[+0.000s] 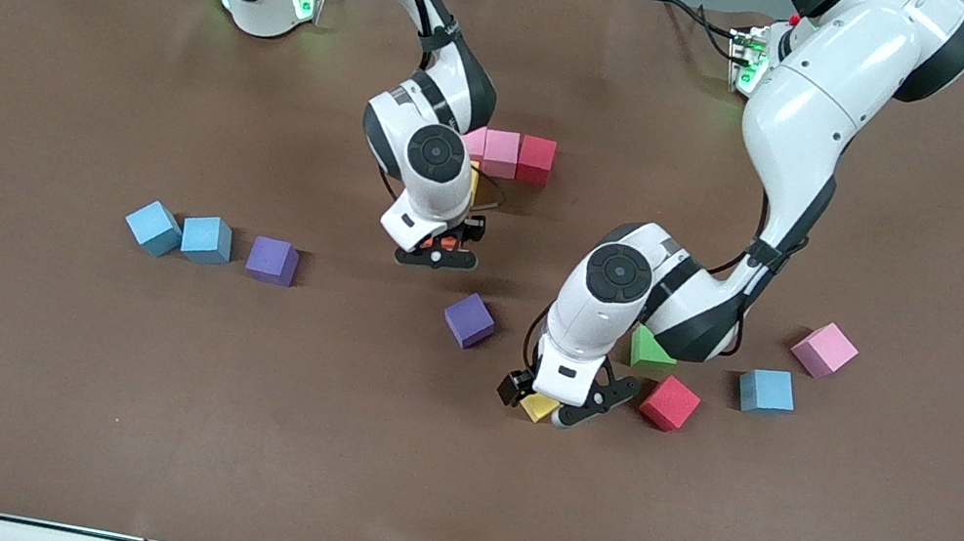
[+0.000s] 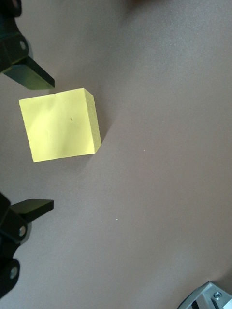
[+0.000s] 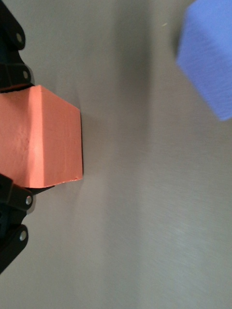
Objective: Arrange 11 blocks into digit 3
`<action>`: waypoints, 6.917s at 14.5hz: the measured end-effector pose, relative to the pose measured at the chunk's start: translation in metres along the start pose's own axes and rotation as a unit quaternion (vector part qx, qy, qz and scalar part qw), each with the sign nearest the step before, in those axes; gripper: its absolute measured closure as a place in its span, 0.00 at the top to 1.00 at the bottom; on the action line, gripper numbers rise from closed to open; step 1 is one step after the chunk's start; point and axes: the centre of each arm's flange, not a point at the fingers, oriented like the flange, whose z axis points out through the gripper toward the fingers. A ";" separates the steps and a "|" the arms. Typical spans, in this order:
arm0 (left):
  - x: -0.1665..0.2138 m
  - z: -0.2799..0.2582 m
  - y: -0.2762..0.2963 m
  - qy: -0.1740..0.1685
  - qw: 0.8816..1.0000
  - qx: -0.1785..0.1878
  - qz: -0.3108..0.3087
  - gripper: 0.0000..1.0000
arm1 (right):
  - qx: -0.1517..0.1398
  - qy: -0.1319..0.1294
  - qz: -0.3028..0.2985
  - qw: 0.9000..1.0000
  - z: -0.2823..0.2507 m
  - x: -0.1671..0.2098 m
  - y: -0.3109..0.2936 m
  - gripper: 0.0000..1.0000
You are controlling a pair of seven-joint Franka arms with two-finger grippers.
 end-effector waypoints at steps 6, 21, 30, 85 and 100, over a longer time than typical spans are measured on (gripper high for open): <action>-0.002 0.001 0.000 -0.001 1.000 0.001 0.001 1.00 | 0.011 -0.007 0.016 1.000 0.002 -0.019 0.003 0.63; -0.007 0.010 -0.001 -0.004 1.000 0.008 0.004 1.00 | 0.020 -0.006 0.018 1.000 -0.029 -0.012 -0.002 1.00; -0.001 0.013 -0.006 -0.001 1.000 0.013 0.000 1.00 | 0.045 0.020 -0.068 0.996 -0.116 0.069 0.025 1.00; 0.026 0.054 -0.032 -0.072 0.992 0.018 -0.097 0.97 | 0.033 0.039 -0.059 0.997 -0.022 0.047 0.018 0.60; 0.025 0.059 -0.035 -0.074 0.993 0.020 -0.091 0.84 | 0.030 0.033 -0.036 0.998 -0.015 0.020 0.012 0.60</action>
